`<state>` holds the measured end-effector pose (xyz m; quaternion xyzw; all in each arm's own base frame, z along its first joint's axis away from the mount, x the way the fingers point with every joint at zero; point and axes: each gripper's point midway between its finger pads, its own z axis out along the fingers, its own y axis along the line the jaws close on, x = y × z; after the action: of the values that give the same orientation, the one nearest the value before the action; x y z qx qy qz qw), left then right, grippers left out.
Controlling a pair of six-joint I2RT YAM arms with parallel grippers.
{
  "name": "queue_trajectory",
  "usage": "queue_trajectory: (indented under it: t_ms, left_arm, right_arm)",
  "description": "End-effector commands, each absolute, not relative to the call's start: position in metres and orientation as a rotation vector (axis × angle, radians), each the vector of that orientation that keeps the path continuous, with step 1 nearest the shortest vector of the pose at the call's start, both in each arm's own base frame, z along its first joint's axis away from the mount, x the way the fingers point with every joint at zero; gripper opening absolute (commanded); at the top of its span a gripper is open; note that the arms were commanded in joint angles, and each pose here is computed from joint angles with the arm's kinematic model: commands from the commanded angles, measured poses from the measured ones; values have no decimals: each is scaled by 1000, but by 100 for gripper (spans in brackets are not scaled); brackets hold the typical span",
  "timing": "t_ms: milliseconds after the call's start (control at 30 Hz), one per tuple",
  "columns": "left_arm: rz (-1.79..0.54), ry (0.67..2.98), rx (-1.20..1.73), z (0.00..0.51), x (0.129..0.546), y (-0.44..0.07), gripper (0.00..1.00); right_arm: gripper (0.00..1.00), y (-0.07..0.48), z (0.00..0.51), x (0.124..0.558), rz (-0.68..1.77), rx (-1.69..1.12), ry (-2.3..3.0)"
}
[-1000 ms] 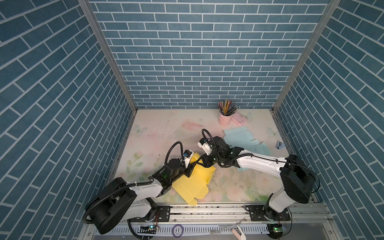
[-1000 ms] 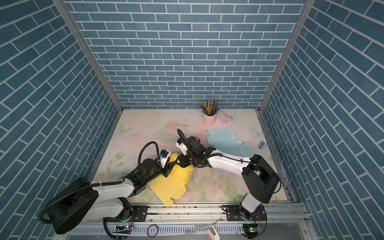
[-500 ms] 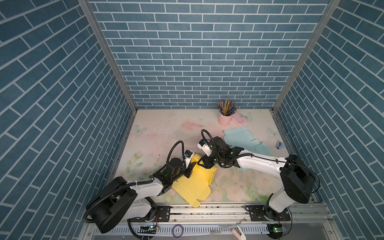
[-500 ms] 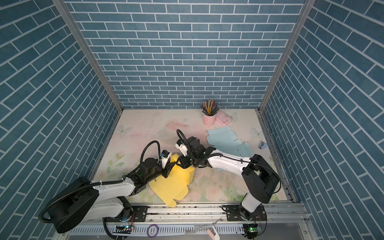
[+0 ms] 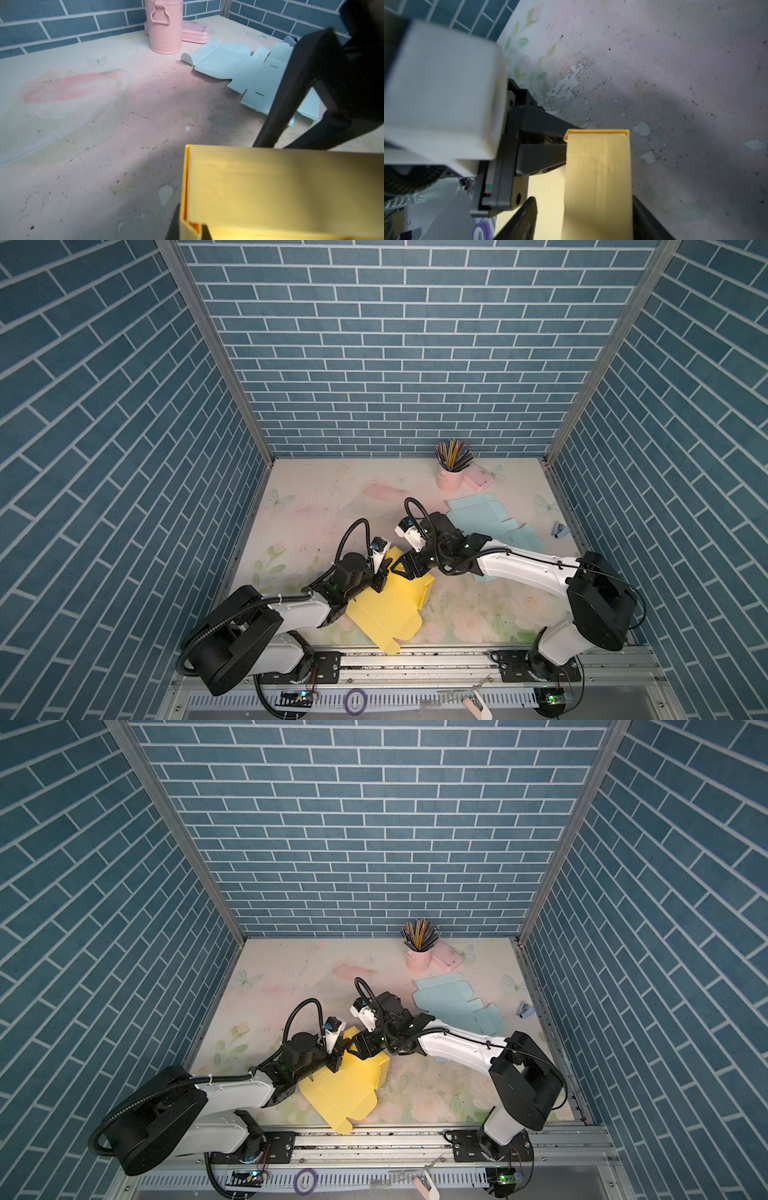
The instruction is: Fold the paper box
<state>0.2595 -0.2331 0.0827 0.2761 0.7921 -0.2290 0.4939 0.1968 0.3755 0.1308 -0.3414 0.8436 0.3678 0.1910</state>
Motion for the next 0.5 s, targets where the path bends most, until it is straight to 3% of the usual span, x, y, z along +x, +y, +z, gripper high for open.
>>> queue_trajectory:
  t_ms: [0, 67, 200, 467]
  left_arm:
    - [-568, 1880, 663, 91, 260, -235, 3]
    - [-576, 1877, 668, 92, 260, -237, 3]
    - [-593, 1868, 674, 93, 259, -239, 3]
    - [-609, 1852, 681, 97, 259, -243, 3]
  right_arm:
    - [72, 379, 181, 195, 1179, -870, 2249]
    - [70, 363, 185, 211, 1152, -727, 2274]
    - [53, 317, 185, 252, 1163, -373, 2289]
    - [40, 314, 123, 279, 1037, -357, 2475]
